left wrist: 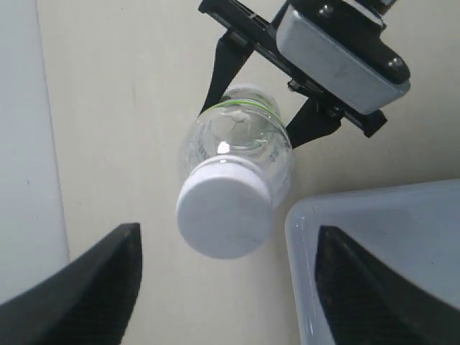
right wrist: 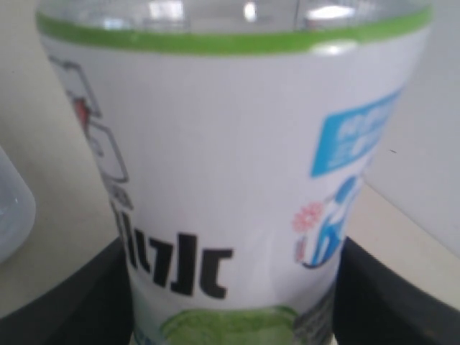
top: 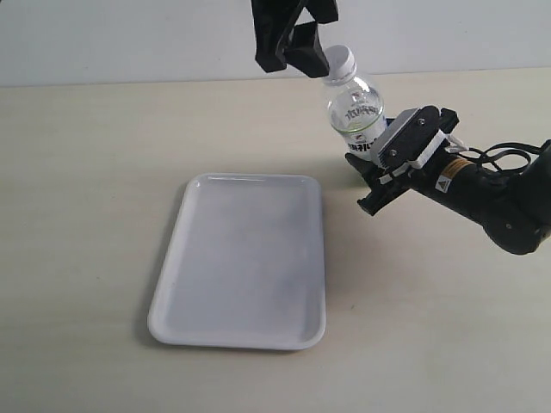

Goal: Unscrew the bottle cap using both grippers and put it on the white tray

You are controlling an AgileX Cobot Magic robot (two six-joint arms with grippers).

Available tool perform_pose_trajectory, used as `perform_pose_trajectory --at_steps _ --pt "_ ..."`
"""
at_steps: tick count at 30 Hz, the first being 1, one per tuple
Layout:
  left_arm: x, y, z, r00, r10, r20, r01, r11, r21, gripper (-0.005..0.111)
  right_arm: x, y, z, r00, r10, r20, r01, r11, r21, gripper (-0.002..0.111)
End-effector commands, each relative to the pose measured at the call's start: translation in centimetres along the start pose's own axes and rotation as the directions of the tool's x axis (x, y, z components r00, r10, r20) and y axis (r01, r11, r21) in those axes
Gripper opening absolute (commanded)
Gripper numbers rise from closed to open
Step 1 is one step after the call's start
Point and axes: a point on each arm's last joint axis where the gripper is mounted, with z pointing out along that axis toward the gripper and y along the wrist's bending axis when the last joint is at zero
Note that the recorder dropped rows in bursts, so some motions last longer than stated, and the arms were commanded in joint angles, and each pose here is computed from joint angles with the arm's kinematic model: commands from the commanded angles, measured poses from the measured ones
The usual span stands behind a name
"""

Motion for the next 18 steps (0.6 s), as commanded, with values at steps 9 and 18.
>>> perform_pose_trajectory --at_steps 9,18 --pt "0.39 -0.13 1.88 1.0 0.006 0.004 -0.006 0.999 0.034 0.066 0.17 -0.01 0.03 1.0 0.004 -0.022 -0.004 1.0 -0.006 0.0" --pt "0.08 0.2 2.09 0.999 -0.008 0.044 0.008 1.0 0.0 0.066 0.17 -0.01 0.03 1.0 0.004 -0.022 -0.004 1.0 -0.006 0.0"
